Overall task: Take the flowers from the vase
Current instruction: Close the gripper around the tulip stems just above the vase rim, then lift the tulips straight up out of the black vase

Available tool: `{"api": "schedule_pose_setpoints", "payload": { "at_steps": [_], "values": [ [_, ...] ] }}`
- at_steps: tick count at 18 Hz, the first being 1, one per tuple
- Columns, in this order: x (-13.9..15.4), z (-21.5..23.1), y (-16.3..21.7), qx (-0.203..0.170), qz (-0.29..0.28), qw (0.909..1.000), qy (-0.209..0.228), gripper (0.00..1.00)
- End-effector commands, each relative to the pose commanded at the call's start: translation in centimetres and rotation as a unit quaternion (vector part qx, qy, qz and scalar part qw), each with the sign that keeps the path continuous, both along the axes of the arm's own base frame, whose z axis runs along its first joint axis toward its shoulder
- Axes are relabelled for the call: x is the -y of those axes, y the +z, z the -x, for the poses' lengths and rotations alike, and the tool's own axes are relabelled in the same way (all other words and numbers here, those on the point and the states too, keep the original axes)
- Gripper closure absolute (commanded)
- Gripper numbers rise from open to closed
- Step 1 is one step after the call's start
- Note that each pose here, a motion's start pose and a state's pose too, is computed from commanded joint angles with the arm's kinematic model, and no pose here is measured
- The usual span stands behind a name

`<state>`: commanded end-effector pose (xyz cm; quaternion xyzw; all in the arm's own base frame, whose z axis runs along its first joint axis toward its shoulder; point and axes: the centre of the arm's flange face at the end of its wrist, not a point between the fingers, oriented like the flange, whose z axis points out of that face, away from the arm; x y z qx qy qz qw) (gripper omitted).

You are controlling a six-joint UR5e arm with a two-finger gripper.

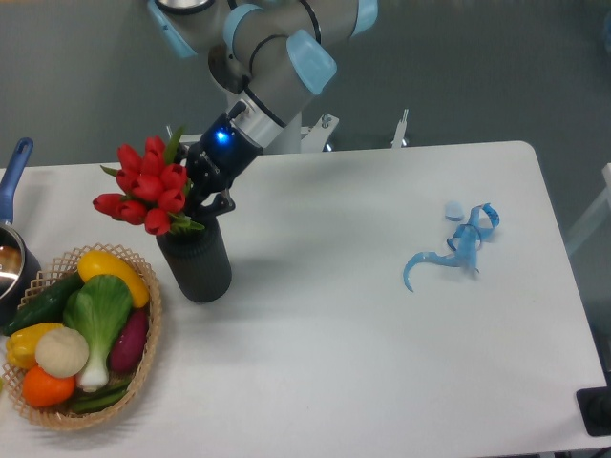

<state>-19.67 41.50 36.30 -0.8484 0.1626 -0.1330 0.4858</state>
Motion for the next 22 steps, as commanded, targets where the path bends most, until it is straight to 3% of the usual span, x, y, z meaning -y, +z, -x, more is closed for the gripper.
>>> {"api": "schedule_pose_setpoints", "payload": {
  "at_steps": [10, 22],
  "values": [
    [-1.3, 1.6, 10.9, 0.055, -0.017, 0.9956, 0.074, 0.73],
    [0.0, 2.3, 16.1, 0.08, -0.028, 0.9886, 0.125, 0.73]
  ]
}}
